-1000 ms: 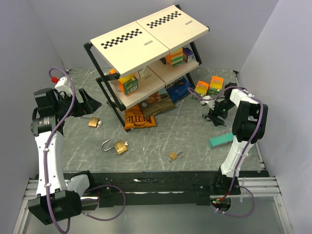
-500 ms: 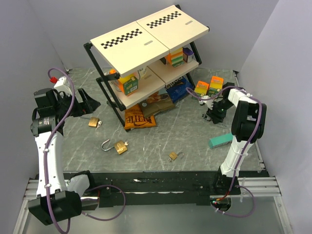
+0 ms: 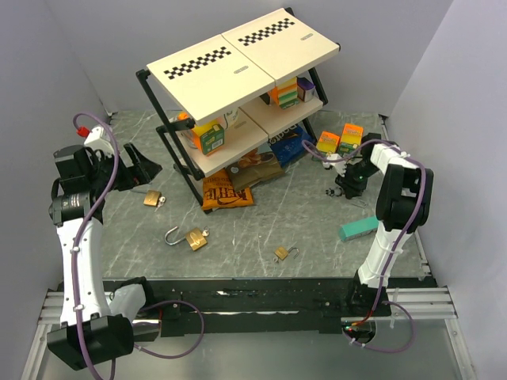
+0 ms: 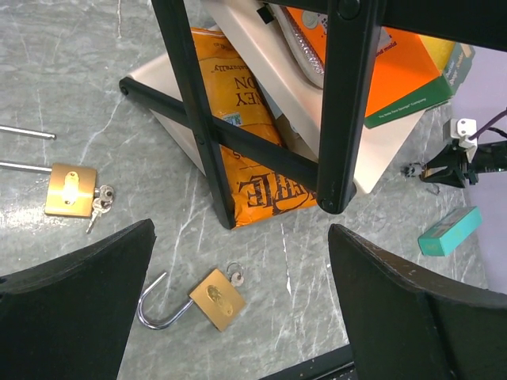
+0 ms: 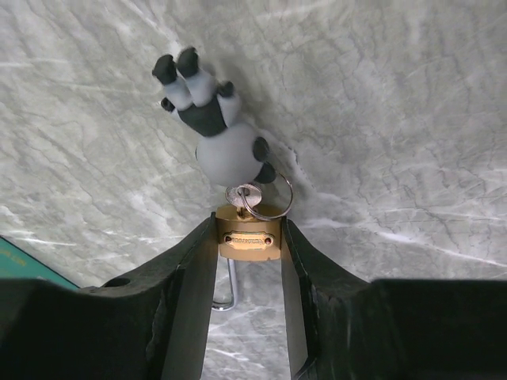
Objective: Lock with the key
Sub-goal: Pick up the lock from the center of the board.
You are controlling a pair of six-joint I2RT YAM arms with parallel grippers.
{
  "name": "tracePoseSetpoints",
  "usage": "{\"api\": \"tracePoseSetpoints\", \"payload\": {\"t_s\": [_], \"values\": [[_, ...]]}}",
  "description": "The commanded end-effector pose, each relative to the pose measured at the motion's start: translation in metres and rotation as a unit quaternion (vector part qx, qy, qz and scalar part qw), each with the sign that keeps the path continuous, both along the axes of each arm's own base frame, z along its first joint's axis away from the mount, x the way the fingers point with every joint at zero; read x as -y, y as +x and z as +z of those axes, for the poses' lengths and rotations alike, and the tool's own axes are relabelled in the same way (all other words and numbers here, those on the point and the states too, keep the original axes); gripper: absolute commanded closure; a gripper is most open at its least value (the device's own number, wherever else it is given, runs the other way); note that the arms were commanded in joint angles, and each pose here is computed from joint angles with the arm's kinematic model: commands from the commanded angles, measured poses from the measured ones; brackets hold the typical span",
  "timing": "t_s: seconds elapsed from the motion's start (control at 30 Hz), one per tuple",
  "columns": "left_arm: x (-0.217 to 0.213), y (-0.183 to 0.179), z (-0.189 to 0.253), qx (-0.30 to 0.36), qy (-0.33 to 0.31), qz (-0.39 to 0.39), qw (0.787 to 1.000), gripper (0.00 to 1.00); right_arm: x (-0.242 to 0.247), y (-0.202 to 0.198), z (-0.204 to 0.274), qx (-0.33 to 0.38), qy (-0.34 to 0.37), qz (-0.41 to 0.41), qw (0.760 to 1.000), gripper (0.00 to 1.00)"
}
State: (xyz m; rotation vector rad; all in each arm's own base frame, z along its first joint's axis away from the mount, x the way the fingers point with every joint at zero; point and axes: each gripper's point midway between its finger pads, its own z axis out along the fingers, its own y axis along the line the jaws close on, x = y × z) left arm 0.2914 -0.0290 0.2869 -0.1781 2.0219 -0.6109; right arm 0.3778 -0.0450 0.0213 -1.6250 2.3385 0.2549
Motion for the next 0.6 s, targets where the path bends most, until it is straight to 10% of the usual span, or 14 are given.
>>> {"api": "tracePoseSetpoints", "payload": {"t_s": [0.0, 0.57], "values": [[-0.004, -0.001, 0.012, 0.022, 0.007, 0.016, 1.000, 0.04, -0.016, 0.009, 0.041, 0.042, 0.033, 0.003, 0.999, 0.86], [0.015, -0.022, 0.059, 0.096, -0.013, -0.011, 0.995, 0.04, -0.063, -0.002, 0.135, 0.057, 0.174, -0.090, 0.979, 1.00]]}}
